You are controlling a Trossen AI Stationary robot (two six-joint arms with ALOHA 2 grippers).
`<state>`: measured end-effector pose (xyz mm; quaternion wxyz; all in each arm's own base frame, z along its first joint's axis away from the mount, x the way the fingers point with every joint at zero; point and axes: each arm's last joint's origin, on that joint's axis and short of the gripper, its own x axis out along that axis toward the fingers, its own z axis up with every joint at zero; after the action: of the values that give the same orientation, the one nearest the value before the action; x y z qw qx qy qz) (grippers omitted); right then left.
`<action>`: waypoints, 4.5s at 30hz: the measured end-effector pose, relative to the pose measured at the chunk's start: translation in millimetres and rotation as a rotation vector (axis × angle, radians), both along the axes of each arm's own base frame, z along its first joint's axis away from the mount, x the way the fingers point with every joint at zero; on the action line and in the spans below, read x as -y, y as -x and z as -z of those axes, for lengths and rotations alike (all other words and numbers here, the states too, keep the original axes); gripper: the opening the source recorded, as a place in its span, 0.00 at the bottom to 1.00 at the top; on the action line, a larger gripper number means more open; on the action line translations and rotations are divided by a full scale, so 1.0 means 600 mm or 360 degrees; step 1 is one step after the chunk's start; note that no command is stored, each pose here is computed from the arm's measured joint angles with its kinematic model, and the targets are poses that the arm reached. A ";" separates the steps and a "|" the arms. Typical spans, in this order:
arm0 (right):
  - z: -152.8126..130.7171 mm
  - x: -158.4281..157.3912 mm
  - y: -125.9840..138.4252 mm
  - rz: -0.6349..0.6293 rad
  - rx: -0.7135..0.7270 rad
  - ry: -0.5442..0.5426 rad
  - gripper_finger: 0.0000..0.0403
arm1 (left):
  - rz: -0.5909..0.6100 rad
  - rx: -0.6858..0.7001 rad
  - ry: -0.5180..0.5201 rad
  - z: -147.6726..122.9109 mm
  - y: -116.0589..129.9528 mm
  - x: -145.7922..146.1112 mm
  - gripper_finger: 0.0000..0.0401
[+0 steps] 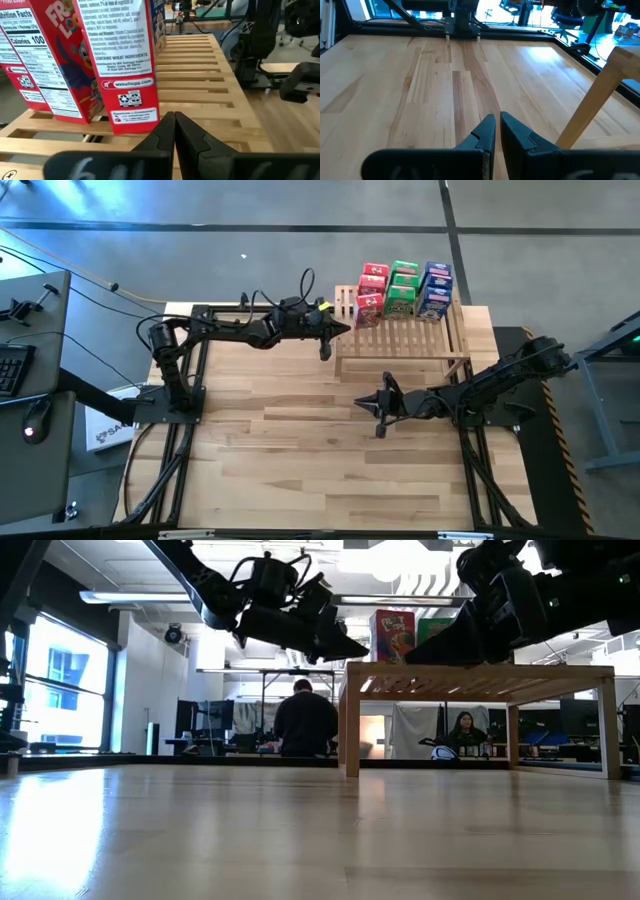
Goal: Stack cereal on shelf
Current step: Put the red cereal box on the shelf aligned with other red cereal box, then return to Home Position
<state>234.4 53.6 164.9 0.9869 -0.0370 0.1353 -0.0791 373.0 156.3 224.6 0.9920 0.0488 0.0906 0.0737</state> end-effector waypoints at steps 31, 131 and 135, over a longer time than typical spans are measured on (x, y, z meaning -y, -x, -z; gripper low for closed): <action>-0.002 0.000 -0.001 -0.0014 0.0019 0.0003 0.04 | -0.0132 0.0062 -0.0018 -0.009 -0.036 -0.039 0.00; -0.109 0.053 0.186 -0.0163 0.0457 0.0258 0.04 | 0.0081 0.0327 0.0022 0.038 0.387 0.157 0.00; -0.061 0.064 0.195 -0.0139 0.0622 0.0178 0.04 | 0.0073 0.0313 0.0039 0.039 0.388 0.156 0.00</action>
<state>117.5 15.1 201.4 0.9933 -0.0815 -0.0651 -0.0494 139.9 62.7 201.1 0.9980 0.0311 -0.0075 0.0544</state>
